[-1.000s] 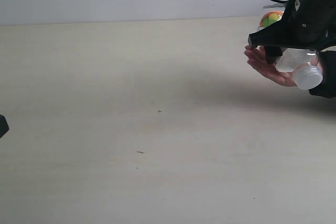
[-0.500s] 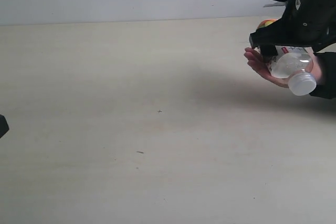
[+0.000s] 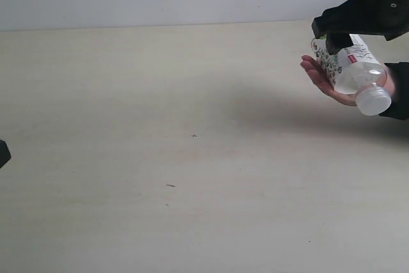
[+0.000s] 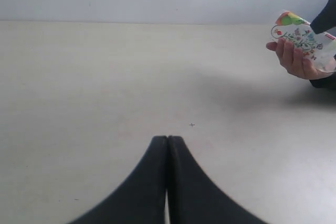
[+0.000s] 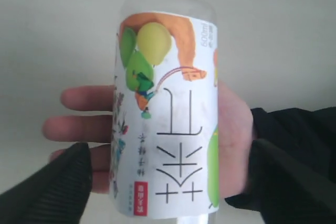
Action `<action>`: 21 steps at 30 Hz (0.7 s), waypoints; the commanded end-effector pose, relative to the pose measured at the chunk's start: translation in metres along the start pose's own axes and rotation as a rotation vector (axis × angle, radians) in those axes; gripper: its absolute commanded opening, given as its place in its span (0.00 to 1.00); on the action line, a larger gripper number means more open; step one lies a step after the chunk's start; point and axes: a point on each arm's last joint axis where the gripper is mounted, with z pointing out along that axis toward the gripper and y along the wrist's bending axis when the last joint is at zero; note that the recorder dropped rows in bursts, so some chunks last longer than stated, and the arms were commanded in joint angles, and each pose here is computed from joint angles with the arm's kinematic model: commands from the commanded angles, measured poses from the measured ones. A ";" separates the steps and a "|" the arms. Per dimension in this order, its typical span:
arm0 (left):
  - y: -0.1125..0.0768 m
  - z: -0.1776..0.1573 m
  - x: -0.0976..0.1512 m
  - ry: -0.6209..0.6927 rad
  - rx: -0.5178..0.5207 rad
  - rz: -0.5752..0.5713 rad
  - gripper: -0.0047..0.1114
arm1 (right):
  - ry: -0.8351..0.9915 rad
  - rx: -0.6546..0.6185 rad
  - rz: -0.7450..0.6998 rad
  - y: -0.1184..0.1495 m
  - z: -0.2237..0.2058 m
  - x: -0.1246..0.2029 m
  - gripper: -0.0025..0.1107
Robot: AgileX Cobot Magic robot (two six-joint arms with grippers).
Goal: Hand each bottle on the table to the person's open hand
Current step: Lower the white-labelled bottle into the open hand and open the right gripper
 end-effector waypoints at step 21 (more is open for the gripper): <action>0.001 0.000 0.001 -0.007 -0.004 -0.009 0.04 | -0.047 -0.325 -0.018 0.015 -0.060 0.012 0.02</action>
